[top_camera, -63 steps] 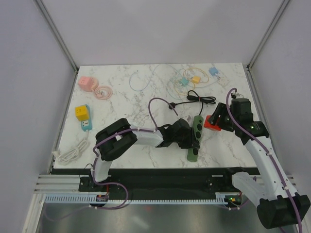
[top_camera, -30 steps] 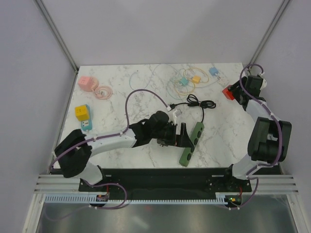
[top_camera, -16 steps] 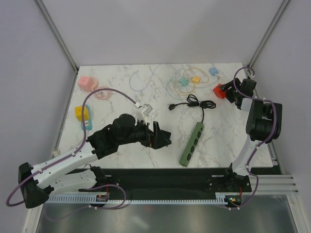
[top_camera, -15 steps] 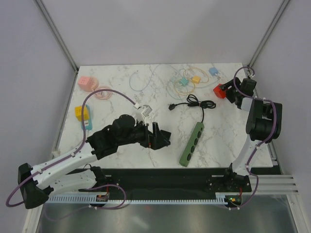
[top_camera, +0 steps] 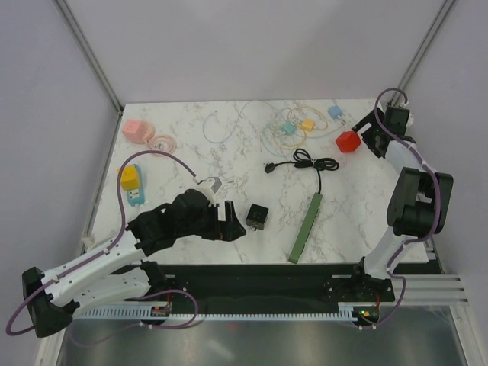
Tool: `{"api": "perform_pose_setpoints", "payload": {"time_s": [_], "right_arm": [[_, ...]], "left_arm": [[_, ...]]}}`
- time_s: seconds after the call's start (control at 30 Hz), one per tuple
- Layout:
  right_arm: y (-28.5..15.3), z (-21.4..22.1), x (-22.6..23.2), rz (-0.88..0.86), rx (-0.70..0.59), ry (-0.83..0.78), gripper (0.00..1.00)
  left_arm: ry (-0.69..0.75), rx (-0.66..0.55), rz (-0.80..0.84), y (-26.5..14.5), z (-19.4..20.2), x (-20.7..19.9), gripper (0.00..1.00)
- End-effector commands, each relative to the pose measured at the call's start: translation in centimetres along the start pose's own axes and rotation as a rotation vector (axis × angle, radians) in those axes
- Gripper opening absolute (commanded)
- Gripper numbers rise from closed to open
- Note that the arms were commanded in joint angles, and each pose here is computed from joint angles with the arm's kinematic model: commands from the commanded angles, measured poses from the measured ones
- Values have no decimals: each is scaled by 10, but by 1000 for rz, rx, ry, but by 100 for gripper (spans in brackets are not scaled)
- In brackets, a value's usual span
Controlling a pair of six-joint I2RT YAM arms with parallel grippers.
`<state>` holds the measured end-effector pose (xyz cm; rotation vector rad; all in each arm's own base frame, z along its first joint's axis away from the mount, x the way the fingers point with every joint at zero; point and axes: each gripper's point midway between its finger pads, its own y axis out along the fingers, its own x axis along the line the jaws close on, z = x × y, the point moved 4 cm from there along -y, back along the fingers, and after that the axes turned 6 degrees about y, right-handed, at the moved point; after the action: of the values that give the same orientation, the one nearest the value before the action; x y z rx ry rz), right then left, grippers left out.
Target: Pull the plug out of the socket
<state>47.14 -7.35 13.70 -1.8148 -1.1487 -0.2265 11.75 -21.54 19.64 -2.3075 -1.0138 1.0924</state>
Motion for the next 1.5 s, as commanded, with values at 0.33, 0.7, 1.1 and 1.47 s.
{"api": "perform_pose_setpoints", "payload": {"time_s": [0.33, 0.7, 1.1, 1.47], "right_arm": [[-152, 149, 98, -417, 128, -333, 98], [-238, 276, 136, -786, 352, -528, 98], [-263, 277, 135, -940, 364, -622, 98], [-277, 281, 134, -1042, 394, -631, 98]], "left_arm": [[-143, 54, -364, -7, -34, 82, 100], [-269, 24, -862, -55, -103, 217, 100], [-182, -295, -1047, -107, -155, 296, 100], [-117, -244, -1102, -98, -164, 351, 100]]}}
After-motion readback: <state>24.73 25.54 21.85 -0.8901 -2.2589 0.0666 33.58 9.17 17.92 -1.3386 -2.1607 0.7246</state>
